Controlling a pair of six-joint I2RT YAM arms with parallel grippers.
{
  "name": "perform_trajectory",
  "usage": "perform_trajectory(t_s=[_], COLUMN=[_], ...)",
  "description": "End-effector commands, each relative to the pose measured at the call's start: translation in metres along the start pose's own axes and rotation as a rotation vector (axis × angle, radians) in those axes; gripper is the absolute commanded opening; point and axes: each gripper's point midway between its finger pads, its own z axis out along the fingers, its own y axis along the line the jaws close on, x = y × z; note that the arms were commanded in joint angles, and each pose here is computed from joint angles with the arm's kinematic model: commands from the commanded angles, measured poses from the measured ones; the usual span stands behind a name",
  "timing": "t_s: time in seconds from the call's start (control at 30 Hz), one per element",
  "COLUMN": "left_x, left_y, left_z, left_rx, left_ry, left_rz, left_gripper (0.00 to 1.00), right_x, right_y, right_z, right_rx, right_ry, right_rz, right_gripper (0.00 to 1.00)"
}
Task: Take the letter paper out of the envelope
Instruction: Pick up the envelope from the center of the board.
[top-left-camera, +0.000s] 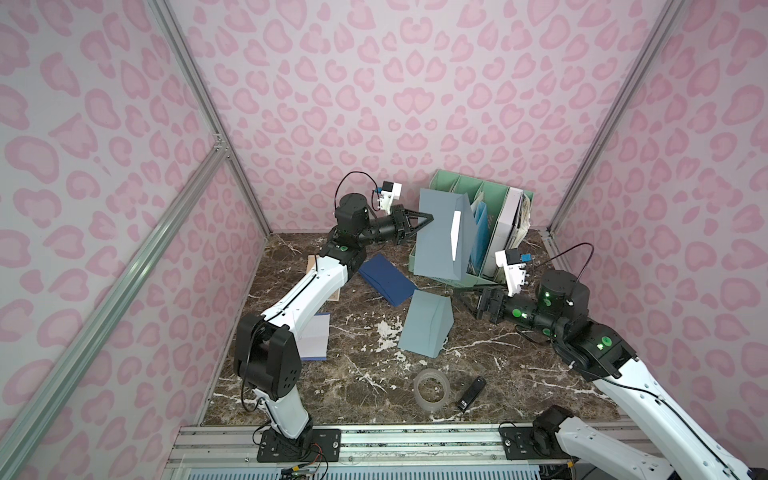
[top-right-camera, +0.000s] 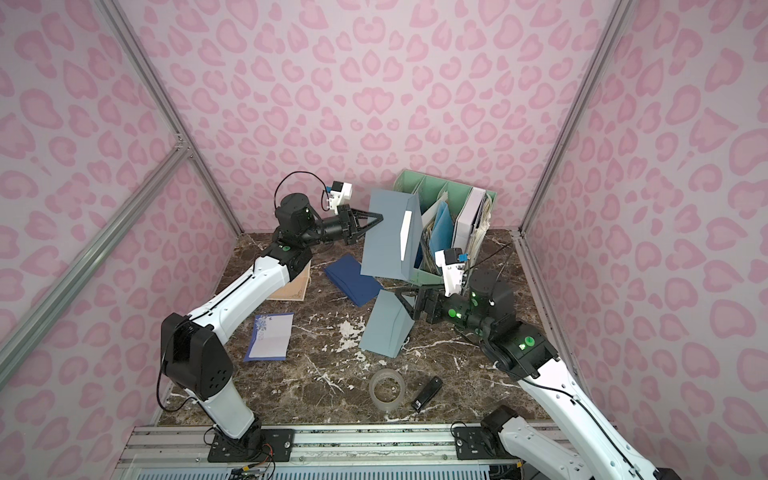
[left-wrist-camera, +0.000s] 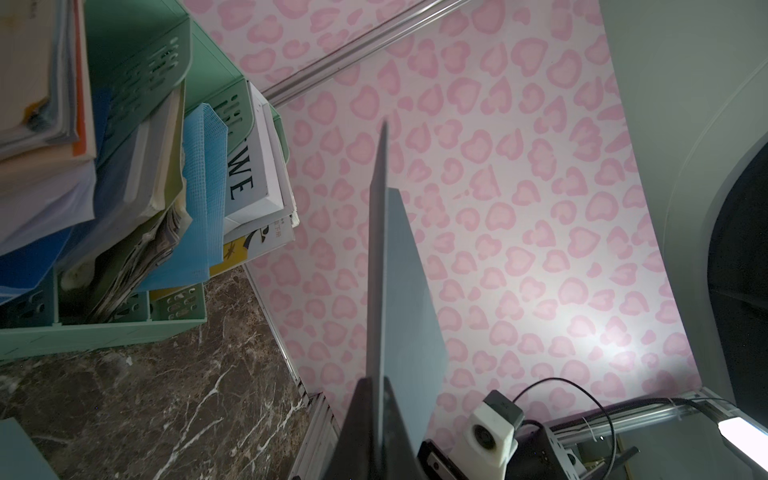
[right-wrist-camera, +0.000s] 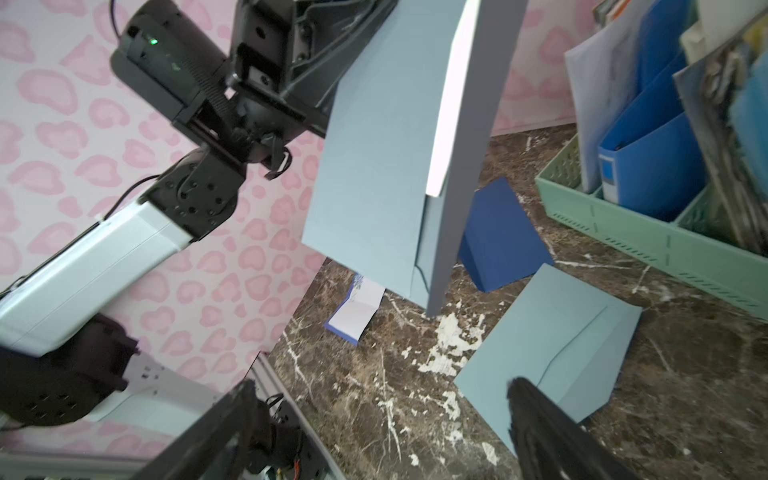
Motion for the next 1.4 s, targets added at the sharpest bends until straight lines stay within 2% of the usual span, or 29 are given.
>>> perform_trajectory(t_s=[0.0, 0.17, 0.3, 0.53, 0.6, 0.73, 0.8, 0.9, 0.97, 1.03, 1.2, 1.37], left_x=[0.002, 0.006, 0.009, 0.011, 0.011, 0.011, 0.012, 0.012, 0.012, 0.012, 0.013, 0.013], left_y=[-0.002, -0.006, -0.006, -0.007, -0.007, -0.008, -0.009, -0.009, -0.008, -0.008, -0.007, -0.004], left_z=[0.003, 0.000, 0.000, 0.001, 0.000, 0.001, 0.001, 0.002, 0.002, 0.002, 0.002, 0.004], left_rx=[0.010, 0.014, 0.016, 0.018, 0.017, 0.020, 0.022, 0.022, 0.019, 0.020, 0.020, 0.018], left_ry=[0.008, 0.015, 0.023, 0.020, 0.019, 0.018, 0.018, 0.019, 0.019, 0.022, 0.024, 0.028], left_rz=[-0.002, -0.004, -0.006, -0.002, -0.001, 0.001, 0.000, 0.000, -0.001, -0.001, 0.000, -0.003], left_gripper=[0.00, 0.00, 0.00, 0.00, 0.00, 0.00, 0.00, 0.00, 0.00, 0.00, 0.00, 0.00], right_x=[-0.026, -0.040, -0.050, -0.046, -0.042, -0.032, -0.030, -0.031, -0.032, -0.033, -0.033, -0.039], right_y=[0.001, -0.002, -0.002, -0.005, -0.007, -0.015, -0.017, -0.017, -0.015, -0.016, -0.019, -0.018], right_z=[0.010, 0.020, 0.016, 0.021, 0.024, 0.023, 0.023, 0.028, 0.030, 0.031, 0.028, 0.023], right_rx=[-0.016, -0.095, -0.138, -0.166, -0.158, -0.129, -0.126, -0.136, -0.136, -0.129, -0.115, -0.125], right_ry=[-0.105, -0.093, -0.094, -0.047, -0.025, -0.013, -0.011, -0.006, -0.012, -0.017, -0.031, -0.054], right_rz=[-0.019, 0.074, 0.112, 0.157, 0.174, 0.181, 0.182, 0.197, 0.200, 0.203, 0.215, 0.228], right_gripper=[0.85, 0.74, 0.70, 0.60, 0.60, 0.71, 0.70, 0.60, 0.57, 0.46, 0.29, 0.20])
